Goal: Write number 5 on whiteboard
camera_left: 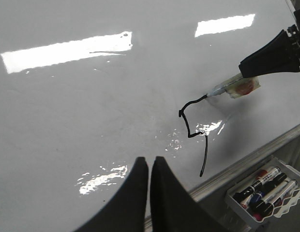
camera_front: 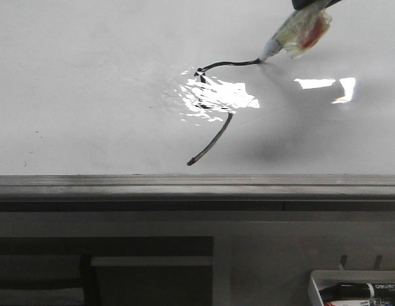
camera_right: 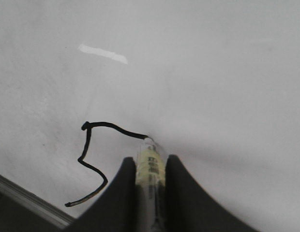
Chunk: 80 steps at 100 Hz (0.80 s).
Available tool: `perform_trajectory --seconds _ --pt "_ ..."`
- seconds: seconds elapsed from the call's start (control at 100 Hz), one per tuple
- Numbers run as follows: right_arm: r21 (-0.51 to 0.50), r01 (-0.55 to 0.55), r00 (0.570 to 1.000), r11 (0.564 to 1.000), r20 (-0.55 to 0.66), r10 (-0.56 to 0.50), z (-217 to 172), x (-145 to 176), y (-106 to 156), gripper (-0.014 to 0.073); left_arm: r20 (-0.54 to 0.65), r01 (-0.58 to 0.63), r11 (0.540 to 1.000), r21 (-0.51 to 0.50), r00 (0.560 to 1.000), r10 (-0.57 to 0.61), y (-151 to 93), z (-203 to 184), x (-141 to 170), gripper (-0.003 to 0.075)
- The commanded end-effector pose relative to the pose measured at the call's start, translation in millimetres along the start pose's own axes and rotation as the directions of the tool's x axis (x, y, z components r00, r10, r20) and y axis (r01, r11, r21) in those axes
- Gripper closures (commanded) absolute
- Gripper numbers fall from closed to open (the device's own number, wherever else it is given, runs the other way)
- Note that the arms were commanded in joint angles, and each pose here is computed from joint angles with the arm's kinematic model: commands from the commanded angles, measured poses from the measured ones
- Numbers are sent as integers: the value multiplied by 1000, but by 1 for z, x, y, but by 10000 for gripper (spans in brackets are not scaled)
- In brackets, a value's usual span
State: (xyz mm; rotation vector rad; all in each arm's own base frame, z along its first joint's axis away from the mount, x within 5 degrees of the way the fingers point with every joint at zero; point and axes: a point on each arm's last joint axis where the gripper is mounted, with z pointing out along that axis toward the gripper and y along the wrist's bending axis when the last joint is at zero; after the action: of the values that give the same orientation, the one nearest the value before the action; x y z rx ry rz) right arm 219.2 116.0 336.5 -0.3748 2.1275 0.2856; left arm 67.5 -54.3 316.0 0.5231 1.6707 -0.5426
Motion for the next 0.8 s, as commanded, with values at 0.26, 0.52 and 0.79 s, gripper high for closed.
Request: perform_trajectory --seconds 0.26,0.52,0.79 --pt "76 108 993 991 48 -112 -14 -10 -8 636 87 28 999 -20 996 -26 2 -1 -15 741" --pt "-114 275 929 955 287 -233 -80 -20 39 636 95 33 999 -21 995 -31 2 -1 -15 740" --pt "-187 537 826 822 313 -468 -79 5 69 636 60 -97 995 0 993 97 -2 -5 -27 539"
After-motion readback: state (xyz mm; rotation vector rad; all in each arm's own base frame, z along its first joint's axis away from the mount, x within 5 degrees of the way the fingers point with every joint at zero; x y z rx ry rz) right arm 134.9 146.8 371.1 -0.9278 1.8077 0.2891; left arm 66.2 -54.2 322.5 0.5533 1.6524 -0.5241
